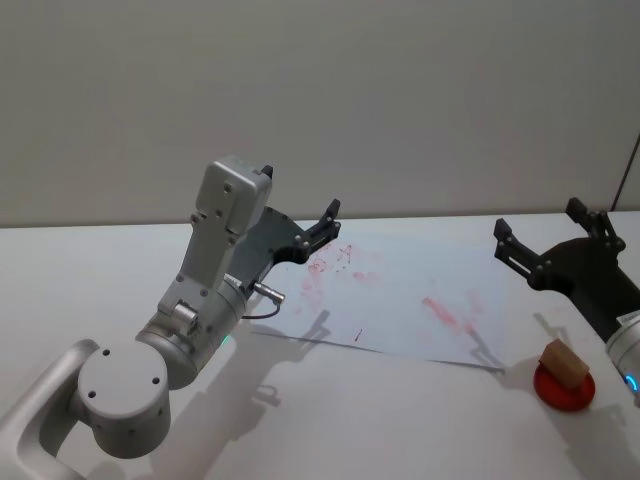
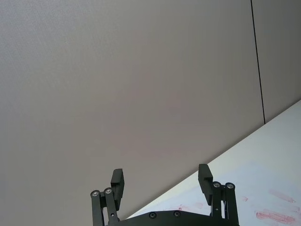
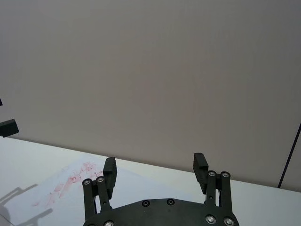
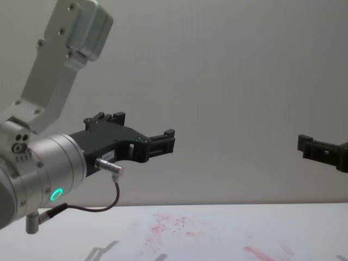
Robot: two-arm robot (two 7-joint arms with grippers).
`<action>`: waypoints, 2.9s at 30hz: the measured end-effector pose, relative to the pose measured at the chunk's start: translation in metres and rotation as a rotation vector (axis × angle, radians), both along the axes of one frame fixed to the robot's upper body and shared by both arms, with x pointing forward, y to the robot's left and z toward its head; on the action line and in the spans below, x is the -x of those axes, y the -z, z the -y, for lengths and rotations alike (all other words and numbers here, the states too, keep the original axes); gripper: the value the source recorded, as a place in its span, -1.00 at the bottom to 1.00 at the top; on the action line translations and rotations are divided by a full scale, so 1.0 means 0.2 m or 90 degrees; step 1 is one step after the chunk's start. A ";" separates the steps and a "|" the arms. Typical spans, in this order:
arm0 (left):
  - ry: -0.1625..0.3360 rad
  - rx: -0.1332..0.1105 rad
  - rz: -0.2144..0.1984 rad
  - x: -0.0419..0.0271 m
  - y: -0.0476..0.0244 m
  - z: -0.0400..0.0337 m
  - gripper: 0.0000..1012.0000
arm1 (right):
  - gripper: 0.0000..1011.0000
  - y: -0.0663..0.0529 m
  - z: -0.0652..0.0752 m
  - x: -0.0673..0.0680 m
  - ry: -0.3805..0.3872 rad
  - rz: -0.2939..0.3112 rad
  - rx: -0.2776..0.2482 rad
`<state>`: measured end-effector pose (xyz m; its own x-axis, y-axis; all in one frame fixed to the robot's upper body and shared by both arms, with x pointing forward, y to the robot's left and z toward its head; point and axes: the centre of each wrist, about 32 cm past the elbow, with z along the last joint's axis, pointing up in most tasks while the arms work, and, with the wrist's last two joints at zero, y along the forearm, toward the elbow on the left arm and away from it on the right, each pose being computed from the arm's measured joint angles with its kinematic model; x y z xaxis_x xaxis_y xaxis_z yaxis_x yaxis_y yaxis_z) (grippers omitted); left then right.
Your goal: Use the one hand to pick up the stamp and affix it onto the A4 paper.
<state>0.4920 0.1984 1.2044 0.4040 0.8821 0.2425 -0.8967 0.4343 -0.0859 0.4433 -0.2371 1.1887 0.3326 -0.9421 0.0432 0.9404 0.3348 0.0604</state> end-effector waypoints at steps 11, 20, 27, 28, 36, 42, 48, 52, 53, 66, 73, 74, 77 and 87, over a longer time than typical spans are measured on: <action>0.000 0.000 0.000 0.000 0.000 0.000 0.98 | 0.98 0.00 0.00 0.00 0.000 0.000 0.000; 0.000 0.000 0.000 0.000 0.000 0.000 0.98 | 0.98 0.00 0.00 0.00 0.000 0.000 0.000; 0.000 0.000 0.000 0.000 0.000 0.000 0.98 | 0.98 0.00 0.00 0.00 0.000 -0.001 0.001; 0.000 0.000 0.000 0.000 0.000 0.000 0.98 | 0.98 0.00 0.00 0.01 0.000 -0.002 0.001; 0.000 0.000 0.000 0.000 0.000 0.000 0.98 | 0.98 -0.01 0.04 0.08 0.008 -0.020 0.007; 0.000 0.000 0.000 0.000 0.000 0.000 0.98 | 0.98 0.00 0.10 0.17 0.023 -0.055 0.021; 0.000 0.000 0.000 0.000 0.000 0.000 0.98 | 0.98 0.01 0.17 0.26 0.048 -0.091 0.042; 0.000 0.000 0.000 0.000 0.000 0.000 0.98 | 0.98 0.01 0.20 0.30 0.059 -0.116 0.054; 0.000 0.000 0.000 0.000 0.000 0.000 0.98 | 0.98 0.01 0.21 0.30 0.060 -0.121 0.056; 0.000 0.000 0.000 0.000 0.000 0.000 0.98 | 0.98 0.01 0.24 0.34 0.047 -0.205 0.094; 0.000 0.000 0.000 0.000 0.000 0.000 0.98 | 0.98 0.02 0.25 0.32 0.035 -0.247 0.123; 0.000 0.000 0.000 0.000 0.000 0.000 0.98 | 0.98 0.02 0.25 0.32 0.034 -0.250 0.125; 0.000 0.000 0.000 0.000 0.000 0.000 0.98 | 0.98 0.02 0.25 0.31 0.032 -0.263 0.135; 0.000 0.000 0.000 0.000 0.000 0.000 0.98 | 0.98 0.04 0.24 0.25 0.024 -0.287 0.156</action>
